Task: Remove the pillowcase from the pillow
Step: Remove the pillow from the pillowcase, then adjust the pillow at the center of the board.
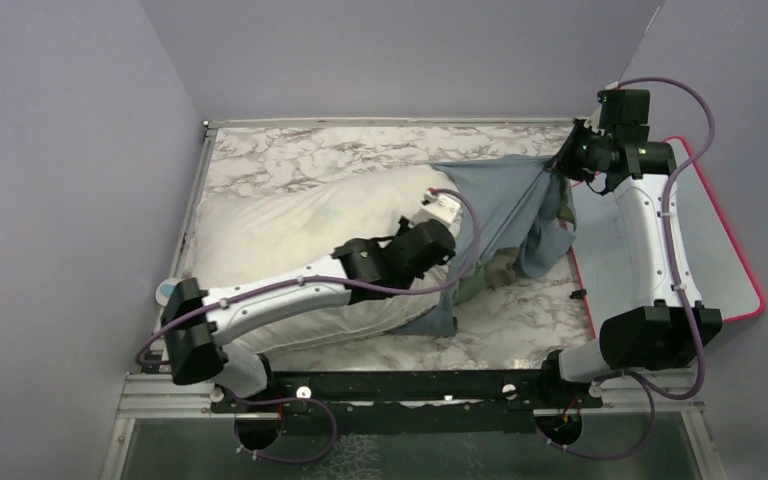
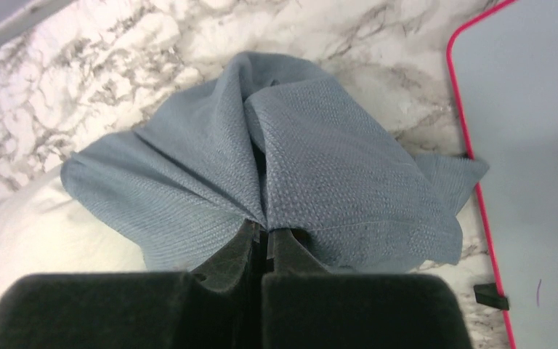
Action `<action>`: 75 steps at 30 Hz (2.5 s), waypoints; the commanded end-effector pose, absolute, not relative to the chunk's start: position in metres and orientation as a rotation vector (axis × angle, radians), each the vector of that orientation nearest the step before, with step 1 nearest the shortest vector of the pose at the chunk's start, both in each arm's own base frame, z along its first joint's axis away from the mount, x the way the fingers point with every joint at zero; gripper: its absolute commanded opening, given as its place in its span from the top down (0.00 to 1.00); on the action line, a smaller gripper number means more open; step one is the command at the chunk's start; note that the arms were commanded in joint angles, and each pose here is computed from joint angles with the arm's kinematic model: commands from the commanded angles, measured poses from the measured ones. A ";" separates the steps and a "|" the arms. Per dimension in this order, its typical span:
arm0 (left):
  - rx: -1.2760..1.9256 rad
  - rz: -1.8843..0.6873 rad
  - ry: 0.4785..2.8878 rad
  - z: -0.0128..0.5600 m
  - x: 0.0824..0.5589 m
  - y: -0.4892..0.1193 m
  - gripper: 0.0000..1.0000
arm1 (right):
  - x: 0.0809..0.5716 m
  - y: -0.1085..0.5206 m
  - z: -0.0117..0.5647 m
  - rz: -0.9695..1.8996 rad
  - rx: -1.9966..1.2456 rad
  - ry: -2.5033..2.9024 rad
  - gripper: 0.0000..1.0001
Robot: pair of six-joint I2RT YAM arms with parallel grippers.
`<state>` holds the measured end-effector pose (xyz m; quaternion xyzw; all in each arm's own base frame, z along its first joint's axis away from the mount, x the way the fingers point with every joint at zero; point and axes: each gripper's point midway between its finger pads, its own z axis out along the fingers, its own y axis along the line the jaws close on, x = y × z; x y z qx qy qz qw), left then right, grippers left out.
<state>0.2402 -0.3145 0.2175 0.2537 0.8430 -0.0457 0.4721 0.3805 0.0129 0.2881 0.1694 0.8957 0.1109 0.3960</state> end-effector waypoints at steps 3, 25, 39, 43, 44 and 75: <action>0.194 -0.109 1.957 0.299 0.261 -0.198 1.00 | 0.410 -0.022 0.332 0.115 0.506 2.116 0.99; -0.009 -0.208 1.811 0.363 0.255 -0.161 1.00 | 0.419 -0.065 0.353 -0.161 0.555 2.069 0.99; 0.117 -0.406 1.811 0.365 0.264 -0.223 1.00 | 0.407 0.064 0.227 0.312 0.226 2.444 0.97; 0.127 -0.430 1.810 0.365 0.266 -0.232 1.00 | 0.383 0.124 0.159 0.457 0.028 2.604 0.79; 0.131 -0.436 1.811 0.366 0.267 -0.233 1.00 | 0.380 0.126 0.146 0.459 0.035 2.641 0.76; 0.538 -0.902 1.716 0.389 0.259 -0.380 1.00 | 0.328 0.057 0.216 0.165 0.403 2.291 0.38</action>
